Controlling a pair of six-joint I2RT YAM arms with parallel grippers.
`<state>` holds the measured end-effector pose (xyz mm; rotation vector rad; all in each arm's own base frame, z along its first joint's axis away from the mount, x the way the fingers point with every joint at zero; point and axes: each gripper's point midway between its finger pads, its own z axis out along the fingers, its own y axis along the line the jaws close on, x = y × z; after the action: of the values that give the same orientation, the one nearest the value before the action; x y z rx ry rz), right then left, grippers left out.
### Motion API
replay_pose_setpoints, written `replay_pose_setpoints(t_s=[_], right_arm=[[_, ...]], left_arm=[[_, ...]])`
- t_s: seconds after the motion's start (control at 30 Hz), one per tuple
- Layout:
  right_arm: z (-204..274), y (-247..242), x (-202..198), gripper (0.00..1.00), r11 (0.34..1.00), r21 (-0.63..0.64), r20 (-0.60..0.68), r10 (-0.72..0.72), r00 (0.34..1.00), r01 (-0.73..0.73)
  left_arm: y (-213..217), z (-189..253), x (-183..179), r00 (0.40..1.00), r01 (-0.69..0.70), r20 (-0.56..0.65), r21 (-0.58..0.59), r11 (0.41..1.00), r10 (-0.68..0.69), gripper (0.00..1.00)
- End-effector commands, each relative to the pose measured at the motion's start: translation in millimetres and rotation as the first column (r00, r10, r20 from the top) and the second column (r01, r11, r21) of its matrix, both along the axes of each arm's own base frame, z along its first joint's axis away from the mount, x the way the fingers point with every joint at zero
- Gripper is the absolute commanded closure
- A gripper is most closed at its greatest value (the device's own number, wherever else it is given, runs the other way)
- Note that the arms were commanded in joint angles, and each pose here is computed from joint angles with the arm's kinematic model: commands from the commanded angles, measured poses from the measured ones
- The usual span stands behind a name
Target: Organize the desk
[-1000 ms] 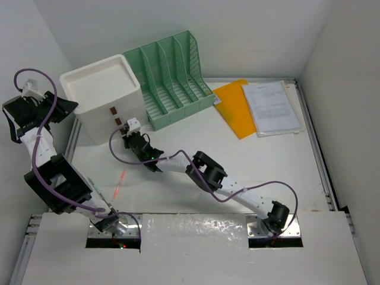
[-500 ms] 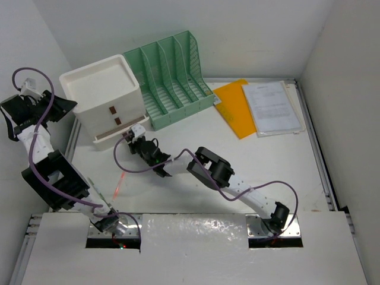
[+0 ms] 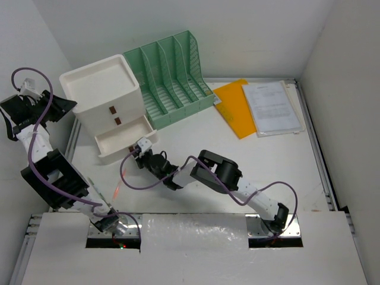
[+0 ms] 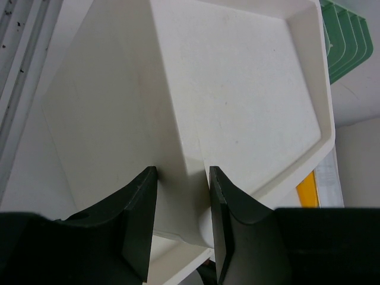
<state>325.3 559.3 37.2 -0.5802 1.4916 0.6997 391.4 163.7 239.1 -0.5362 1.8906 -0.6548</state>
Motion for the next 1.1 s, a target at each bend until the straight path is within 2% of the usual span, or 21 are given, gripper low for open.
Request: replay_pose_setpoints(t_s=[0.0,0.07,0.1,0.13,0.17,0.23,0.27,0.3,0.37,0.43,0.63,0.73,0.8,0.83,1.07], right_arm=[[82.6,2.2,-3.5,1.0,0.984,0.174,0.078,0.015,0.997,-0.029],[84.8,7.2,-9.3,1.0,0.986,0.153,0.079,0.055,0.995,-0.067],[89.7,7.5,-10.5,0.92,0.988,0.136,0.077,0.068,0.995,-0.078],[92.2,9.4,-15.5,0.78,0.986,0.126,0.08,0.099,0.992,-0.109],[95.9,8.5,-17.7,0.7,0.985,0.124,0.083,0.108,0.991,-0.118],[104.5,-0.2,-24.1,0.55,0.983,0.128,0.084,0.119,0.989,-0.129],[98.0,-7.5,-27.7,0.44,0.985,0.112,0.072,0.121,0.99,-0.128],[113.1,-10.6,-31.2,0.39,0.982,0.134,0.085,0.125,0.988,-0.136],[110.4,-19.2,-35.8,0.31,0.983,0.116,0.082,0.133,0.988,-0.142],[118.8,-22.9,-40.1,0.27,0.983,0.099,0.08,0.144,0.986,-0.152],[116.0,-34.3,-51.8,0.22,0.982,-0.036,0.014,0.186,0.983,-0.185],[107.6,-43.1,-53.7,0.21,0.979,-0.095,-0.018,0.18,0.984,-0.181],[106.5,-48.5,-57.9,0.16,0.972,-0.134,-0.026,0.189,0.982,-0.191],[105.8,-50.3,-59.4,0.16,0.967,-0.158,-0.022,0.198,0.98,-0.199],[101.3,-71.1,-68.4,0.12,0.95,-0.248,-0.068,0.179,0.982,-0.19]], left_arm=[[-44.3,-32.1,-14.2,0.984,0.114,-0.11,-0.223,0.968,-0.141,1.0],[-42.5,-31.6,-12.9,0.984,0.113,-0.11,-0.214,0.97,-0.139,0.98],[-41.9,-34.1,-13.4,0.982,0.119,-0.118,-0.206,0.971,-0.145,0.93],[-41.5,-34.0,-13.7,0.981,0.127,-0.12,-0.197,0.972,-0.152,0.83],[-38.2,-28.8,-11.8,0.98,0.154,-0.104,-0.143,0.978,-0.17,0.77],[-37.7,-34.2,-17.0,0.971,0.162,-0.151,-0.14,0.977,-0.183,0.67],[-33.9,-30.8,-15.3,0.969,0.189,-0.143,-0.09,0.978,-0.201,0.64],[-37.3,-32.3,-20.4,0.963,0.194,-0.168,-0.108,0.975,-0.21,0.58],[-35.2,-29.1,-21.8,0.959,0.225,-0.163,-0.05,0.973,-0.23,0.54],[-32.3,-26.6,-24.1,0.959,0.221,-0.18,-0.017,0.975,-0.221,0.47],[-17.2,-12.6,-34.6,0.956,0.217,-0.233,0.163,0.962,-0.177,0.42],[-11.4,-0.6,-44.4,0.963,0.199,-0.232,0.281,0.939,-0.135,0.42],[-14.7,8.2,-56.0,0.962,0.225,-0.229,0.36,0.906,-0.148,0.41],[-16.5,13.5,-62.6,0.957,0.266,-0.226,0.429,0.863,-0.182,0.41],[-29.3,-34.6,-138.0,0.865,0.436,-0.442,0.425,0.793,-0.238,0.44]])
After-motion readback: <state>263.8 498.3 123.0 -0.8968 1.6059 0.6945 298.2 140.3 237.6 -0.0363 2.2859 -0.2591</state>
